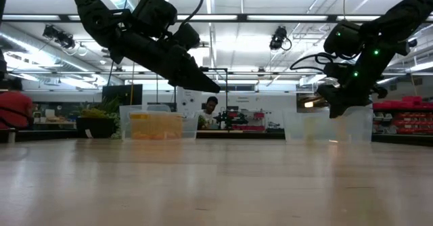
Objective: Pick and place medicine bottles into bin by pill shape (circle, oval)
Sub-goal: Put the small orange pill bottle into the right transparent bin, then put the small yellow pill bottle into the right transparent bin
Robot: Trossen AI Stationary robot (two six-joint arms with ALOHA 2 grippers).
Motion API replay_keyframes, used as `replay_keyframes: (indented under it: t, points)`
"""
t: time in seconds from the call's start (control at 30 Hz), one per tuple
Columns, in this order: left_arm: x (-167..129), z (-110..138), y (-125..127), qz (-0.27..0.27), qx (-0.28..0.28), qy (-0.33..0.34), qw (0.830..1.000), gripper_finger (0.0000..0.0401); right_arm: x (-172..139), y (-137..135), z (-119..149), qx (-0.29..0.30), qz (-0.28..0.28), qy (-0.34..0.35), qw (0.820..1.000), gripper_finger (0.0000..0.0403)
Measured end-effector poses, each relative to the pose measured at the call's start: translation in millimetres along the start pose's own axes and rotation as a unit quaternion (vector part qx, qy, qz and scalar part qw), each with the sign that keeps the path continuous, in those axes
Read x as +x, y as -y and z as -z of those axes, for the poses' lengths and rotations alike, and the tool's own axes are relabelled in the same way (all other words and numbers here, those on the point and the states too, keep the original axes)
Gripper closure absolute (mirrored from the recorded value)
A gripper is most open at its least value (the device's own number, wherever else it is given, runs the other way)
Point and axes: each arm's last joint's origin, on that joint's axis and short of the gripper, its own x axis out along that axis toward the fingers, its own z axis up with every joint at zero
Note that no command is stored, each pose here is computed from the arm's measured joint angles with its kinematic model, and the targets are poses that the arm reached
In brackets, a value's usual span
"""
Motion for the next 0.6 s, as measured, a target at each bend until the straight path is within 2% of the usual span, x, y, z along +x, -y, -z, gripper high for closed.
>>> replay_keyframes:
  t: [0.6]
  points:
    - [0,0,0,0.000,0.000,-0.002,1.000,0.0235,-5,-6,-18,-0.040,-0.019,0.042,0.998,0.0225]
